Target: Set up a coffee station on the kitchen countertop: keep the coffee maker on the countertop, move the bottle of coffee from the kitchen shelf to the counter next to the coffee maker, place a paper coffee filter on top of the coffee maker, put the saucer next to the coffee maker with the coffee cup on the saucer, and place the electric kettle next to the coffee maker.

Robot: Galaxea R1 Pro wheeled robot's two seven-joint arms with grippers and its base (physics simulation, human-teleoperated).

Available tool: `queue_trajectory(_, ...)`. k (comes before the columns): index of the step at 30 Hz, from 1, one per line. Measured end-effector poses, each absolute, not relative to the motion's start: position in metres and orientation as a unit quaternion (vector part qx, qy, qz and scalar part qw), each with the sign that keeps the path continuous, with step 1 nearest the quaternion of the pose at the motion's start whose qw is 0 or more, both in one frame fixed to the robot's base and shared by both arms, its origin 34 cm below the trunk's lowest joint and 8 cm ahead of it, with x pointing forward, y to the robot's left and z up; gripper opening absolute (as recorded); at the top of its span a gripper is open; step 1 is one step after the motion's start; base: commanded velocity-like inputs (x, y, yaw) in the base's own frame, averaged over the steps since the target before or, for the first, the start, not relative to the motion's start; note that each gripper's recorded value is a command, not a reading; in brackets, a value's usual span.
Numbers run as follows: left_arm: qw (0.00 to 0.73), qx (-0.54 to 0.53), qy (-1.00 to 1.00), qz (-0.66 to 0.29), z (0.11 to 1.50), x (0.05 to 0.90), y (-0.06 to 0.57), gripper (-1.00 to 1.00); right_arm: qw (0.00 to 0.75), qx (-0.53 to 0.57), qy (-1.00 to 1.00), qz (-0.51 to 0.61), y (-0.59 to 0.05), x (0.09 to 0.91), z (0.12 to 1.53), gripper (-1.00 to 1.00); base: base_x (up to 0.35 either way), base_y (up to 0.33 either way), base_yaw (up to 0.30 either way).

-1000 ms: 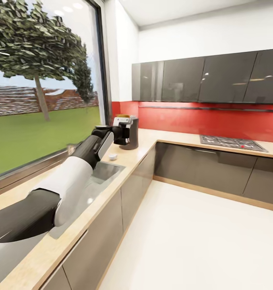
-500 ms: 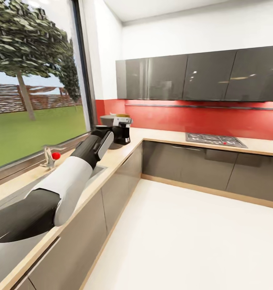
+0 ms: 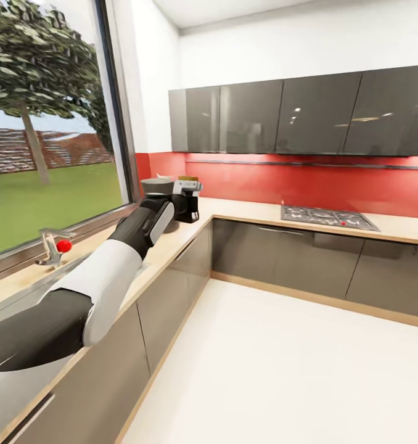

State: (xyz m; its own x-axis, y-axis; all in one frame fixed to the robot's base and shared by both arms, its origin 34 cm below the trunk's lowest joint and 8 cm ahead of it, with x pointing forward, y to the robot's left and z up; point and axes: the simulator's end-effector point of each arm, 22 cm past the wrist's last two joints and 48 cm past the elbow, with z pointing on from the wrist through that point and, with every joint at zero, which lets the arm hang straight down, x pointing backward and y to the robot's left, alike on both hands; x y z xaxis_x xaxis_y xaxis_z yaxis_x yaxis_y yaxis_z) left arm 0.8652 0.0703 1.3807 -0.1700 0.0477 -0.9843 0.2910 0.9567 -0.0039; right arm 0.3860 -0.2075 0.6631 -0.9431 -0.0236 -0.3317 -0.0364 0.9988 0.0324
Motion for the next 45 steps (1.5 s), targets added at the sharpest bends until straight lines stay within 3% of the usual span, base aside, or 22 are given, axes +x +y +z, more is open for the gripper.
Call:
queue_trajectory(20,0.622,0.109,0.77,-0.093,1.365,0.867,0.073,-1.0,0.168,-0.014,0.986,0.019,-0.208,0.386,0.663,1.0,0.277,-0.188,0.165)
queue_trajectory(32,0.614,0.108,0.777,-0.091,1.355,0.869,0.075,-1.0,0.168,-0.015,0.986,0.019,-0.207,0.386,0.663,1.0,0.331,-0.018,0.055)
queue_trajectory(45,0.625,0.093,0.77,-0.086,1.317,0.882,0.085,-1.0,0.168,-0.015,0.986,0.019,-0.207,0.386,0.663,1.0,0.057,0.0,0.166)
